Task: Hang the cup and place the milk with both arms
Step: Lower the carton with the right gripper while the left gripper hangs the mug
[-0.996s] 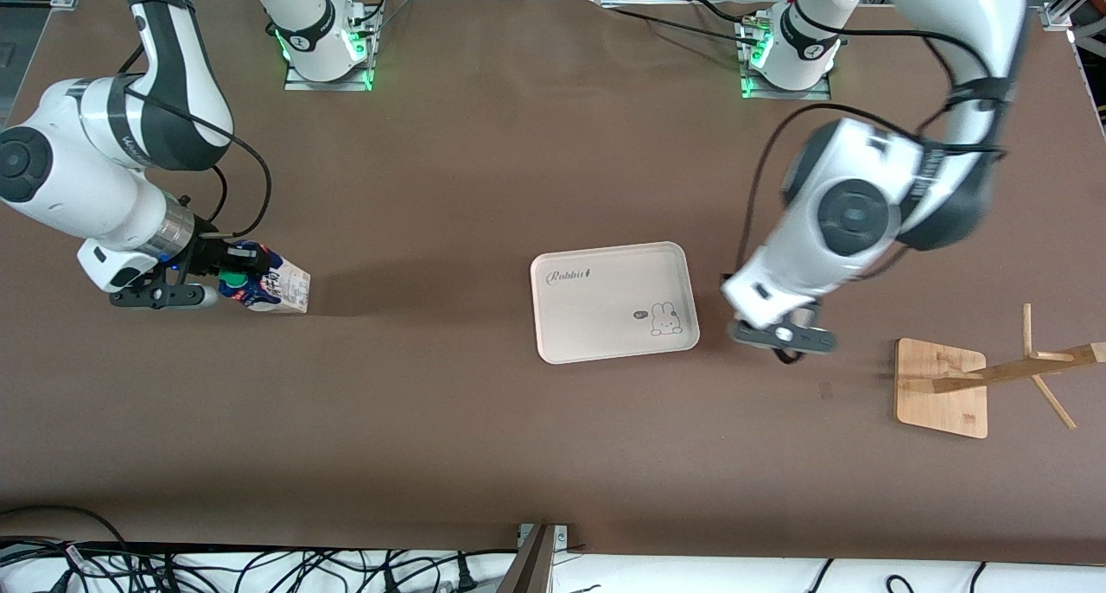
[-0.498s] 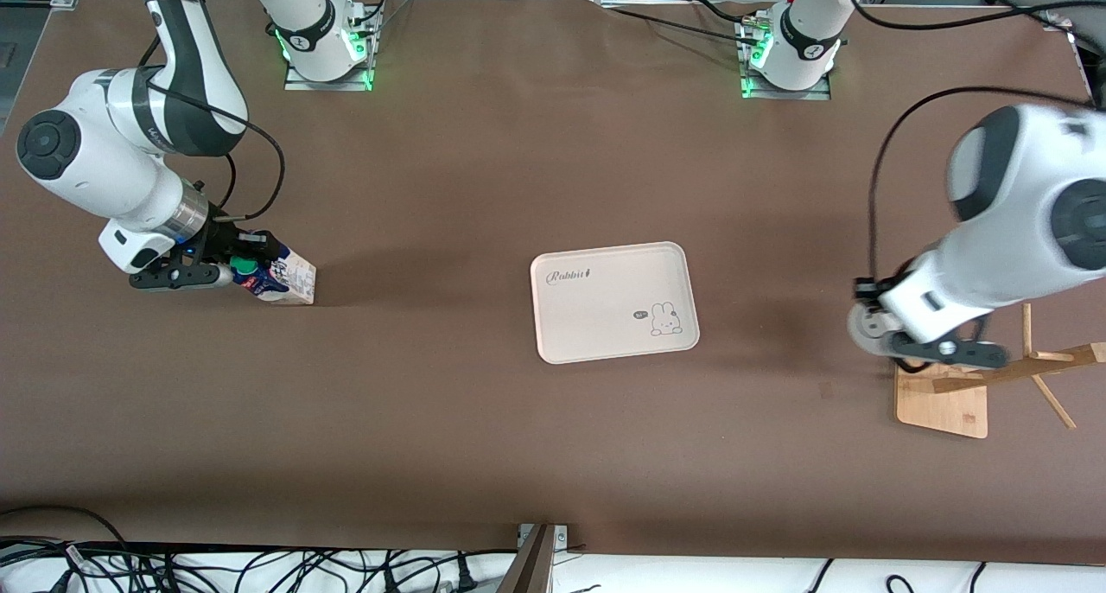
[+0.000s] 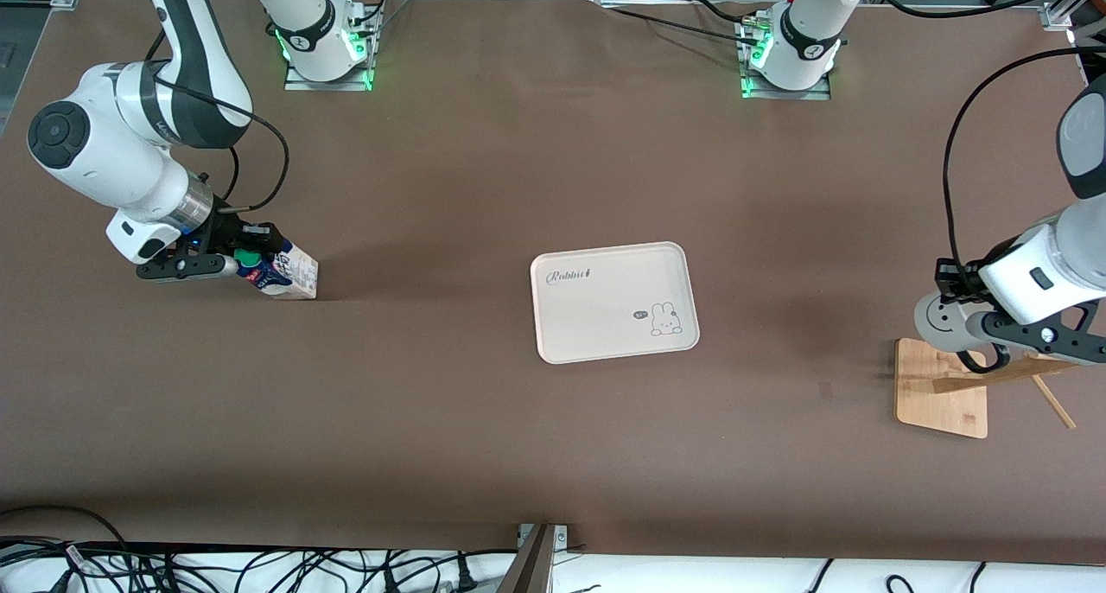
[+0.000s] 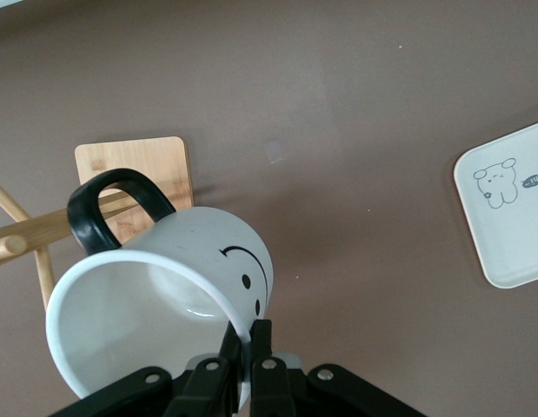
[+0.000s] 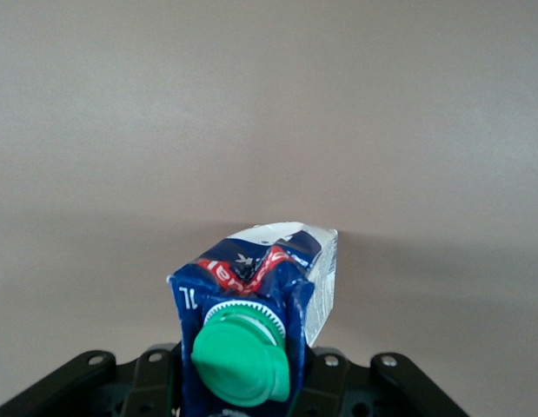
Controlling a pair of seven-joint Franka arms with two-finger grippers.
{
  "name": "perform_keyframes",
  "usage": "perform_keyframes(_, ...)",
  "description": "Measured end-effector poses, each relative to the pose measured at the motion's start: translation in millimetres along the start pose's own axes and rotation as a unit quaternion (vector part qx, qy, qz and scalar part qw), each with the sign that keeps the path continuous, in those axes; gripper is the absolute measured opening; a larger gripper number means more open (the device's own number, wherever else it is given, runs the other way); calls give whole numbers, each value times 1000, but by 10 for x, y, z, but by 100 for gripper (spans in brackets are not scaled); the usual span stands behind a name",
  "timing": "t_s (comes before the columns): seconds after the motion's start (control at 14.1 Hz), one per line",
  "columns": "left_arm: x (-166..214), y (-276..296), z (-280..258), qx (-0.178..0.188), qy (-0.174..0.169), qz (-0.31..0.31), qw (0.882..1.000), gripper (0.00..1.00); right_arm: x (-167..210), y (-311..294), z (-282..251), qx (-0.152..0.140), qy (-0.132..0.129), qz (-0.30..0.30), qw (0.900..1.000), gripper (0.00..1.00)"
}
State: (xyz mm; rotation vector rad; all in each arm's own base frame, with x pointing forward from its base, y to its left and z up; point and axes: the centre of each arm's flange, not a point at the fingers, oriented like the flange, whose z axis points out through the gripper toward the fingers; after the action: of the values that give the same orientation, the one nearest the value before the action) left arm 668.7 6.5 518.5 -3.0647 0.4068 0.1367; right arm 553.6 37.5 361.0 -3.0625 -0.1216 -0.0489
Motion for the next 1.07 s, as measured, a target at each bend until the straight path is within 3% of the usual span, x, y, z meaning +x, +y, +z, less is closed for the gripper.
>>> perform_keyframes(0.78,-113,-408,-131,2,15,41,999,7,-78,33,187,-4,11,-3,1000,33)
perform_keyframes(1.07,-193,-659,-82,0,12,47,999,7,-76,36,225,1,9,3,1000,70)
